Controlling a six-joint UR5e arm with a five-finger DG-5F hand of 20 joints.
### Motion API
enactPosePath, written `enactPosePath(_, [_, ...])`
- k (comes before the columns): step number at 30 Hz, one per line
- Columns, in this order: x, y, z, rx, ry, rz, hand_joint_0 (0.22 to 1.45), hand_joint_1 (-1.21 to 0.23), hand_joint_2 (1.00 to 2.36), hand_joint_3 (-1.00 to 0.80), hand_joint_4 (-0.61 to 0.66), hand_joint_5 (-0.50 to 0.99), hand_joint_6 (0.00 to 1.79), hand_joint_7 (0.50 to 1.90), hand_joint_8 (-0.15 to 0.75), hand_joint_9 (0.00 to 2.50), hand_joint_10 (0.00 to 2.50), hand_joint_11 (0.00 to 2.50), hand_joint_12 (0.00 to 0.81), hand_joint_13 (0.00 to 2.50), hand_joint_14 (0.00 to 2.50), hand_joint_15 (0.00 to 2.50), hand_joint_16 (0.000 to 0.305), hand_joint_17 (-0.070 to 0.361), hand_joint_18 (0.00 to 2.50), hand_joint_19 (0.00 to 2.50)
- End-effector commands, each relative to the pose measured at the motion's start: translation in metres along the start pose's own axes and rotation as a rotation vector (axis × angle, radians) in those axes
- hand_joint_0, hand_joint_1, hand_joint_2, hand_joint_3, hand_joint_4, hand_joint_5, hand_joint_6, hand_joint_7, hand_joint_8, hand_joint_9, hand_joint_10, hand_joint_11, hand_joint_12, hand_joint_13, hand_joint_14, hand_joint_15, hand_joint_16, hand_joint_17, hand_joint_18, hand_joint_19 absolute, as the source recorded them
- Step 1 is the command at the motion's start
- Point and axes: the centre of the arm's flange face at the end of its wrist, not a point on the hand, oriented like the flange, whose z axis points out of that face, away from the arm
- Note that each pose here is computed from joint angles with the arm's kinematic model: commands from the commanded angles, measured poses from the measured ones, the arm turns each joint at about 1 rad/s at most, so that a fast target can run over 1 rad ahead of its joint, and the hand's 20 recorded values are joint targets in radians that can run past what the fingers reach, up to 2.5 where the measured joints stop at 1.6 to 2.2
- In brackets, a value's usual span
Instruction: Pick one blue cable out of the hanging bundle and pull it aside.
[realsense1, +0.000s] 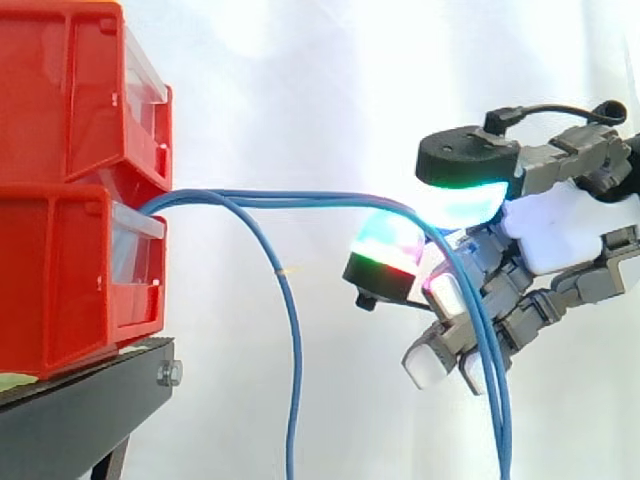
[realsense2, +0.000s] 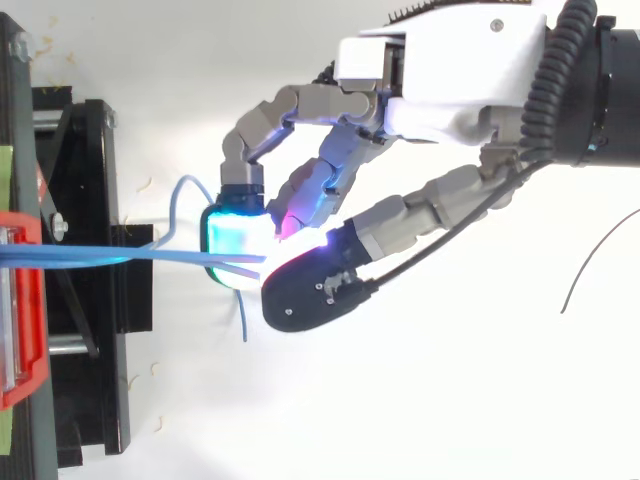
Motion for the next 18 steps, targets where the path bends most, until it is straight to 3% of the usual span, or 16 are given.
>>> enactPosePath(1, [0.0002,-0.0012,0.0003,0.004,0.001,0.000,0.63,-0.98,1.02,-0.09,0.09,-0.05,0.90,0.99,0.252,1.01,0.02,0.39,0.382,0.70,0.02,0.39,0.054,0.121,0.65,0.56])
enactPosePath(5, [0.0001,-0.0005,-0.0005,0.005,0.001,-0.001,0.67,-0.99,1.02,-0.10,0.09,-0.05,0.90,1.04,0.239,1.02,0.02,0.41,0.372,0.72,0.02,0.40,0.051,0.116,0.66,0.57])
enactPosePath(10, [0.0001,-0.0025,-0.0011,0.017,0.002,-0.002,0.61,-0.91,1.01,-0.25,0.12,-0.04,0.90,0.89,0.228,1.05,0.01,0.32,0.378,0.72,0.02,0.38,0.053,0.118,0.66,0.59])
enactPosePath(13, [0.0000,-0.0017,-0.0018,0.017,0.002,-0.002,0.58,-0.77,1.01,-0.31,0.10,-0.02,0.87,0.93,0.223,1.08,0.01,0.26,0.376,0.72,0.02,0.38,0.053,0.120,0.66,0.60])
enactPosePath(18, [0.0000,-0.0017,-0.0018,0.017,0.002,-0.002,0.59,-0.74,1.01,-0.26,0.05,-0.02,0.86,0.97,0.242,1.10,0.01,0.28,0.391,0.74,0.02,0.38,0.056,0.125,0.67,0.59])
